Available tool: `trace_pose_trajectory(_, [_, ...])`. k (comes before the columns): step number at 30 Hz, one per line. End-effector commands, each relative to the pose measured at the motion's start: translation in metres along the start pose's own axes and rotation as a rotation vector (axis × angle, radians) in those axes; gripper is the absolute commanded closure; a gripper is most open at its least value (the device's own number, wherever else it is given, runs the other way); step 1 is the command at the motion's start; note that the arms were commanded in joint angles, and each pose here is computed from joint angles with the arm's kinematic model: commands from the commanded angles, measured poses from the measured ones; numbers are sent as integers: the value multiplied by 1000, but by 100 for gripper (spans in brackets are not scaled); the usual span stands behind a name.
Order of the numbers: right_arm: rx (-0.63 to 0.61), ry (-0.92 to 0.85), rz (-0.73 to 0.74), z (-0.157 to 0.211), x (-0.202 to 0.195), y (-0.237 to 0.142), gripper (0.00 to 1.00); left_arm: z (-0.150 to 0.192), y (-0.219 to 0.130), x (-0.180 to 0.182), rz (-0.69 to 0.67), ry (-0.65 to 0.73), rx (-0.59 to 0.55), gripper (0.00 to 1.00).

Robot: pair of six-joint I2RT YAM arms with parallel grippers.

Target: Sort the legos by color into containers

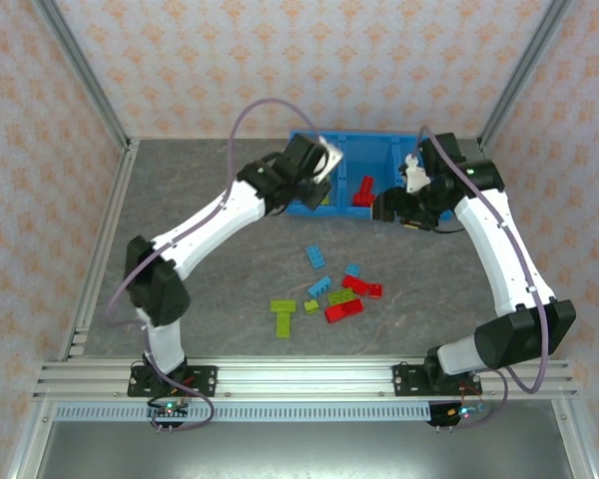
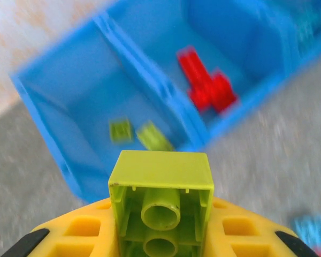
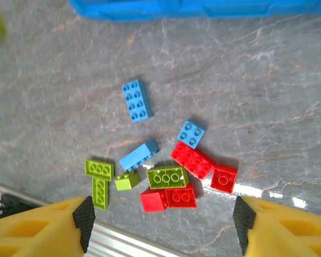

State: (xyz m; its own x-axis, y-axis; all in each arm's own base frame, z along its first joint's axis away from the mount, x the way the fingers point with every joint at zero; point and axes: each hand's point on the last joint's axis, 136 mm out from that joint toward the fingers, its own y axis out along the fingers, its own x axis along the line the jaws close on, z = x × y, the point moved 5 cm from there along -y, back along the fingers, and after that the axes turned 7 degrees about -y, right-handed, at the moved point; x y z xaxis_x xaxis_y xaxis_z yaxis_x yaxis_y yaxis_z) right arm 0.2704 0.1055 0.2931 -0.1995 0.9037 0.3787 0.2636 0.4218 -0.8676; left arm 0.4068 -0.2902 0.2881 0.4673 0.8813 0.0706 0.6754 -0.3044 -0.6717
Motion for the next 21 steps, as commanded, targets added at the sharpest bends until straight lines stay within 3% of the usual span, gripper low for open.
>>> trace_pose_trajectory(1, [-19,-21,-9,6,6,-2,28,-2,53,16,-138,-120,59,82])
trace_pose_trajectory(8, [-104,-12,43,3,4,-17,26,-13,129,39,-130,-324,62,82])
trace_pose_trajectory(13, [-139,-5,54,3,3,-23,25,-11,140,48,-141,-384,35,75])
trace_pose_trajectory(17, [-149,9,53,0,4,-22,25,-12,138,52,-131,-397,36,58])
trace_pose_trajectory(21, [-166,19,62,-5,4,-25,25,-21,125,50,-106,-381,19,49])
